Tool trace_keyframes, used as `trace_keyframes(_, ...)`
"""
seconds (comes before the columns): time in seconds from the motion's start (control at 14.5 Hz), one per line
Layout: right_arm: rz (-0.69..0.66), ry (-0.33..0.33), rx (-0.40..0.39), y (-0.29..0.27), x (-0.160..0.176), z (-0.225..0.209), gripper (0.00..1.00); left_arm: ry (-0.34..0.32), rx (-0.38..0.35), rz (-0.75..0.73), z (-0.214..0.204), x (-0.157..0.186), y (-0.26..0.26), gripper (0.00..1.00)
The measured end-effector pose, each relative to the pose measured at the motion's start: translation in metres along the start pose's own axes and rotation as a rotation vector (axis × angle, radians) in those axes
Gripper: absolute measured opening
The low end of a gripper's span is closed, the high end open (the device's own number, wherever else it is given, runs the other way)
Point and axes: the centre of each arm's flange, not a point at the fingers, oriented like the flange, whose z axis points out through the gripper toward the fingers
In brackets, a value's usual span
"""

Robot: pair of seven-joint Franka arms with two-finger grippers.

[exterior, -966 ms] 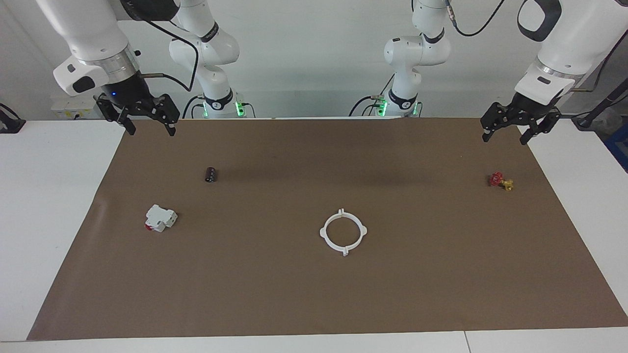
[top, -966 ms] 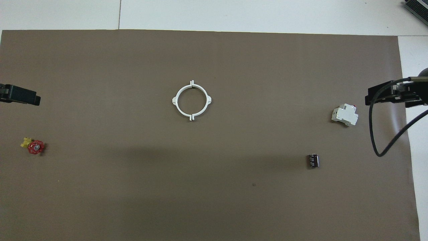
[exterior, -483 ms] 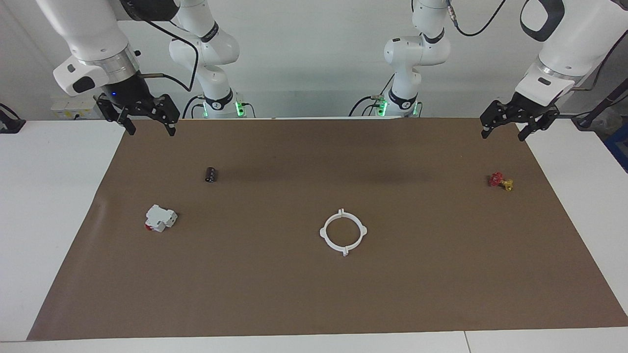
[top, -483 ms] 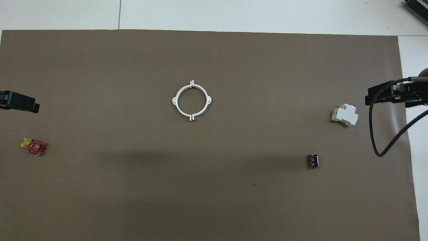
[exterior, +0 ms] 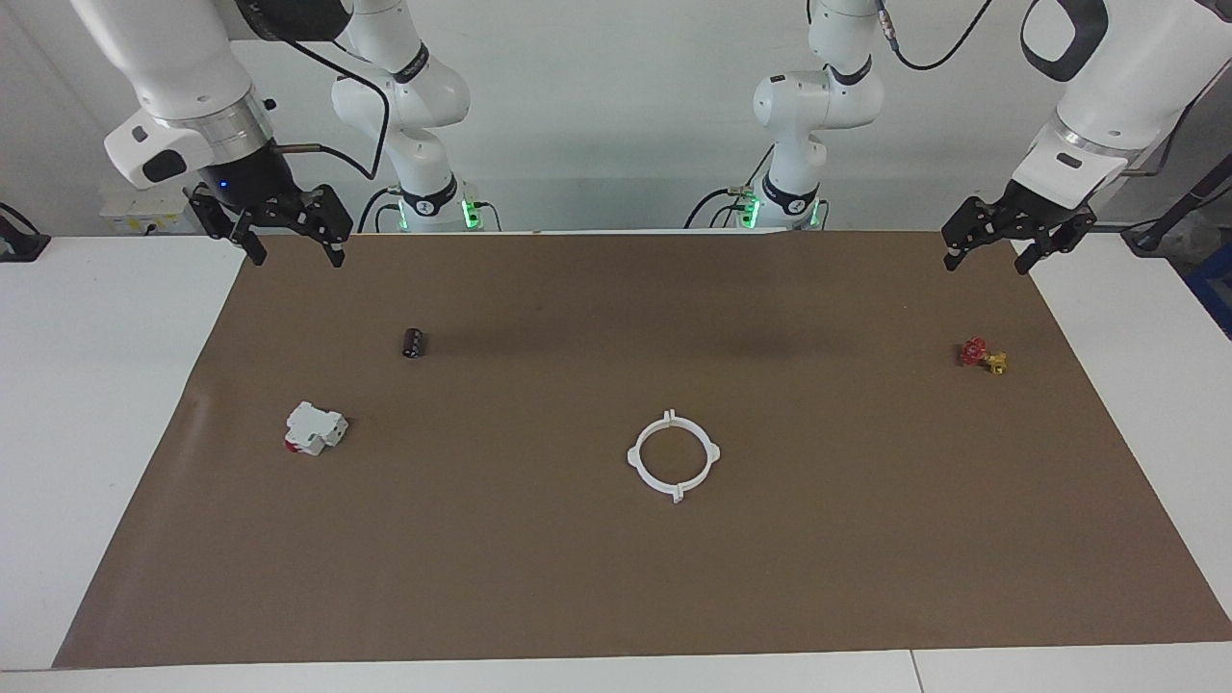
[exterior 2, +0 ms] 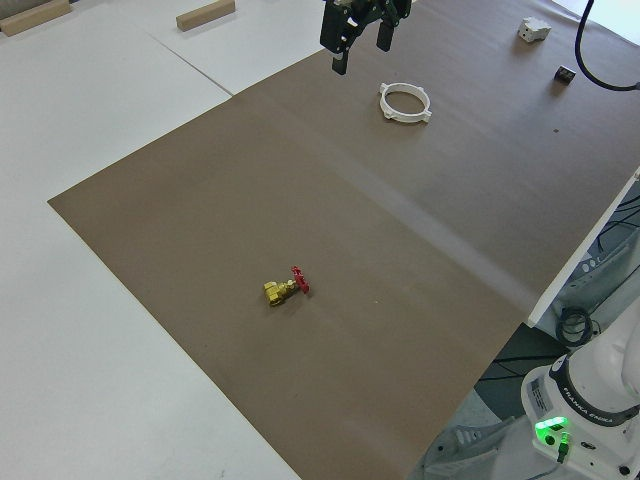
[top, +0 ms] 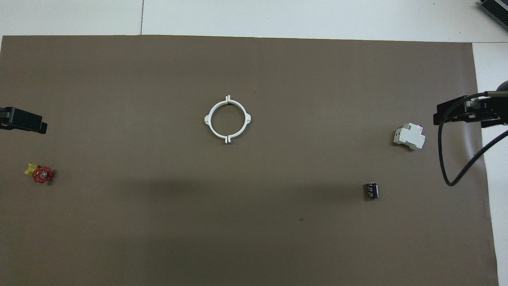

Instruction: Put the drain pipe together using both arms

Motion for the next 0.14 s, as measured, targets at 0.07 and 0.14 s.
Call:
trace_keyframes(0.07, 0.0, 0.0, 0.0, 0.0, 0.0, 0.0, 1.0, 0.001, 0.0, 0.0, -0.0002, -0.0001, 0.0, 1.0)
trace_keyframes(0.14, 0.0, 0.0, 0.0, 0.0, 0.0, 0.0, 1.0, 0.004, 0.001, -0.001, -0.0007, 0.0001, 0.0, 1.0)
